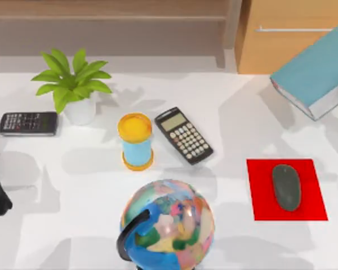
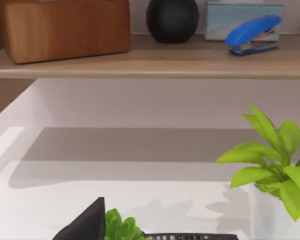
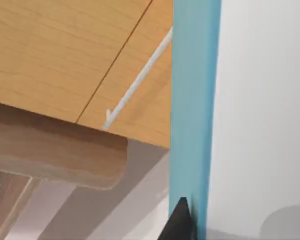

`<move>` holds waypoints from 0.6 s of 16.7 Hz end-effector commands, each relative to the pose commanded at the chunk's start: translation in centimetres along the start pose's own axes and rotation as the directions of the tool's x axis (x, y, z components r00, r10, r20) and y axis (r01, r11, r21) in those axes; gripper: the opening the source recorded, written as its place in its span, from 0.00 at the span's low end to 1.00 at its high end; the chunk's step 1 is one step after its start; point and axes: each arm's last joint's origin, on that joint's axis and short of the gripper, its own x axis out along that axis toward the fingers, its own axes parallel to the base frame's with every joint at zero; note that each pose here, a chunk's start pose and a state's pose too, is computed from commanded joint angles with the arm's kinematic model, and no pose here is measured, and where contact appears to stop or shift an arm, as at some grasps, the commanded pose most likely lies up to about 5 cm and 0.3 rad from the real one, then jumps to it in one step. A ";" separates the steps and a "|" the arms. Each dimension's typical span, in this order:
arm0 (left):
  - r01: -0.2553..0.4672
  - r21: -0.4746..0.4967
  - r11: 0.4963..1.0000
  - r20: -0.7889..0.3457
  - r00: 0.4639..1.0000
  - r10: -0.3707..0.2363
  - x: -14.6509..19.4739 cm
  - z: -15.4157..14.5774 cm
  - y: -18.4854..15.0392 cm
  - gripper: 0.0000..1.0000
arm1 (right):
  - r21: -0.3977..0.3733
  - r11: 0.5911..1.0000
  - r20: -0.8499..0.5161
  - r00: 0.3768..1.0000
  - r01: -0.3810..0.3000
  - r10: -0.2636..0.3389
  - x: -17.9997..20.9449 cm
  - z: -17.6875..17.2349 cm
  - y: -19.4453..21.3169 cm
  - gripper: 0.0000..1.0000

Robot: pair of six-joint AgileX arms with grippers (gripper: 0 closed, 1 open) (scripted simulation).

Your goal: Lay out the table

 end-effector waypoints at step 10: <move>0.000 0.000 1.000 0.000 1.000 0.000 0.0 0.0 0.0 1.00 | 0.478 0.876 0.314 0.944 -0.064 -0.102 -2.1 14.7 -7.4 0.00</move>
